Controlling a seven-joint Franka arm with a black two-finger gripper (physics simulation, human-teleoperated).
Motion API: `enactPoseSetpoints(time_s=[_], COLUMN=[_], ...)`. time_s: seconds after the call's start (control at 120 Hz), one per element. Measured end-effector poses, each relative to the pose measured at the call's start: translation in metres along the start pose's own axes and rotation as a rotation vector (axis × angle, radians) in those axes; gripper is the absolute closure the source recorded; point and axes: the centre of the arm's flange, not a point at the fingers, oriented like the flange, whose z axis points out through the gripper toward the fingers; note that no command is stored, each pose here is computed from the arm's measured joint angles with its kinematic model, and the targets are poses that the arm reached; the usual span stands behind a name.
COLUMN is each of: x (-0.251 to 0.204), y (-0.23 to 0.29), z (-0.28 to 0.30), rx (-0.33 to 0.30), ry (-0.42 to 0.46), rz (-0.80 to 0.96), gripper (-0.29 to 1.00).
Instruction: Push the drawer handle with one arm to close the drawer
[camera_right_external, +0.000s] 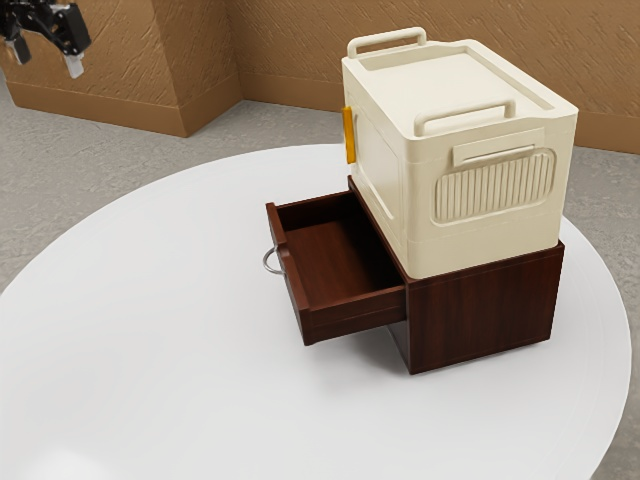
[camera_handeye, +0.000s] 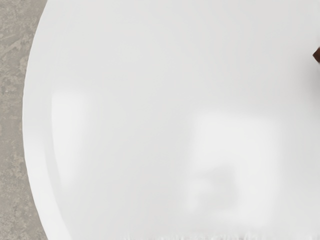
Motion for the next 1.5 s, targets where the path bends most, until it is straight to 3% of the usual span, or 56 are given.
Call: enactPoseSetpoints(time_s=[0.133, 0.283, 0.542, 0.758, 1.042, 1.325, 1.5], x=[0.014, 0.02, 0.008, -0.009, -0.02, -0.027, -0.023], y=[0.065, 0.089, 0.121, 0.135, 0.169, 0.234, 0.24], z=[0.01, 0.044, 0.127, 0.202, 0.273, 0.292, 0.305], rx=[-0.012, -0.027, -0.063, -0.086, -0.105, -0.111, -0.097], ry=[-0.015, -0.076, -0.219, -0.275, -0.153, 0.054, 0.149], rz=[0.134, 0.196, 0.281, 0.346, 0.481, 0.667, 0.699], gripper=[0.0, 0.0, 0.53, 0.71, 0.77, 0.78, 0.78])
